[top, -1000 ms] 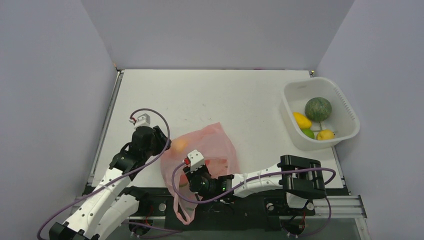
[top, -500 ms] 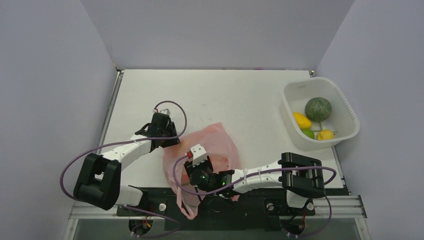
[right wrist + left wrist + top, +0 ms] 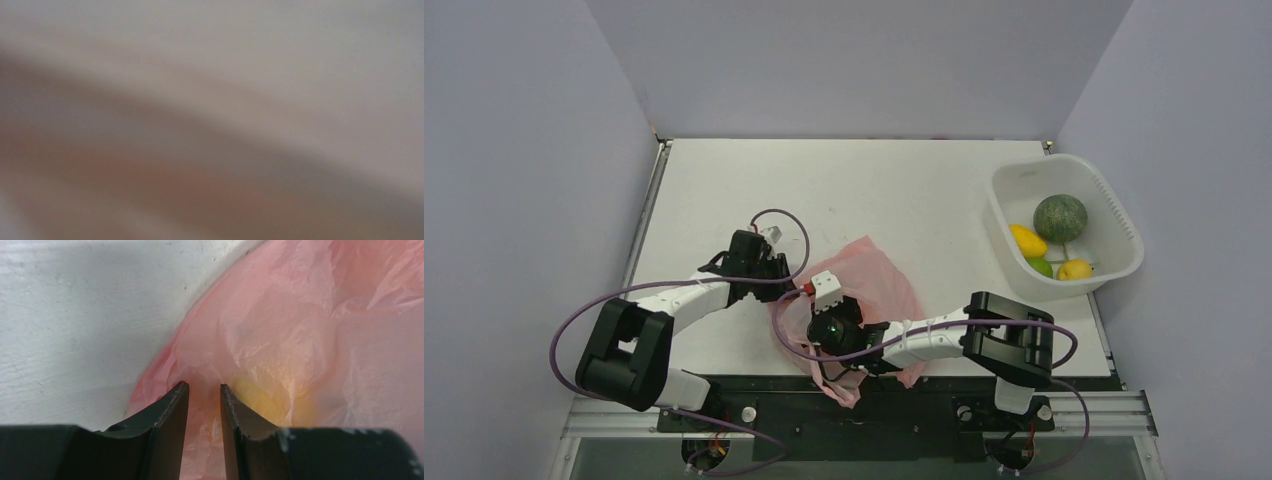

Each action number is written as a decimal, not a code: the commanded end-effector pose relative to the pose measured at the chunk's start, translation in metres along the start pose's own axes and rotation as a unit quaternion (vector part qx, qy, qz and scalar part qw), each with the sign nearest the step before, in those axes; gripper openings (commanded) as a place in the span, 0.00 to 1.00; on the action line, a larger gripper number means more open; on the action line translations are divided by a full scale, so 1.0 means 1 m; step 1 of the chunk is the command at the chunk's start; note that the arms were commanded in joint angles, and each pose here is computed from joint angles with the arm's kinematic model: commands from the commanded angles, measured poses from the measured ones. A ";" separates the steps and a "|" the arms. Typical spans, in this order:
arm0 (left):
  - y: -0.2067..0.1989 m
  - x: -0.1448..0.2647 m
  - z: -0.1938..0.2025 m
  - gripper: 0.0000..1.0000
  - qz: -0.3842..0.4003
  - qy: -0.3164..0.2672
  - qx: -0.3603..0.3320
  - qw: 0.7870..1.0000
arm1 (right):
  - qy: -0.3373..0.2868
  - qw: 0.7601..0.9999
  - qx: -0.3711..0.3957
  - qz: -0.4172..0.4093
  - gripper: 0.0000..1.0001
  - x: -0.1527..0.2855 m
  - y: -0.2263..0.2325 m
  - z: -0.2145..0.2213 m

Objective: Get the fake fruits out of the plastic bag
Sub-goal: Take out the fake fruit from the plastic bag.

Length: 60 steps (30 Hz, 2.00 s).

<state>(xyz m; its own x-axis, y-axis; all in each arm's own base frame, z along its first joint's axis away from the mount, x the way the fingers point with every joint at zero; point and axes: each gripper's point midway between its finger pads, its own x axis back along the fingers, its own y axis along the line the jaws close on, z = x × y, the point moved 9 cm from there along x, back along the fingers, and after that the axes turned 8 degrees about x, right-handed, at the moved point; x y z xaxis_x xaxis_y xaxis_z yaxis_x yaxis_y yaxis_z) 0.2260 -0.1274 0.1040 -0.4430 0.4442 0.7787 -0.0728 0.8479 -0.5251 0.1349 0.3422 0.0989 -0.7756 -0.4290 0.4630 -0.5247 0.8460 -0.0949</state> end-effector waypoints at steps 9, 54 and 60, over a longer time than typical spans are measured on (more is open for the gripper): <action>-0.005 0.002 0.005 0.26 0.057 -0.004 -0.005 0.998 | -0.003 0.999 0.021 0.026 0.76 -0.037 0.011 -0.011; -0.035 0.146 -0.095 0.63 -0.083 -0.135 -0.092 0.983 | -0.076 0.980 -0.043 -0.179 0.00 0.177 -0.101 -0.081; -0.061 0.201 -0.110 0.65 -0.055 -0.216 -0.121 0.967 | -0.090 0.985 -0.054 -0.139 0.00 0.191 -0.114 -0.107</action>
<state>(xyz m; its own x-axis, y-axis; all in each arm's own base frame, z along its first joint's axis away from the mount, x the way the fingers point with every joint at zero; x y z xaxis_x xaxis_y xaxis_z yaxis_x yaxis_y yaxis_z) 0.2531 -0.0645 0.2902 -0.7204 0.2358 0.6523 -0.0075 0.9377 -0.3473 0.0790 0.2072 0.2680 -0.6026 -0.7327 0.3163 -0.7352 0.6639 0.1371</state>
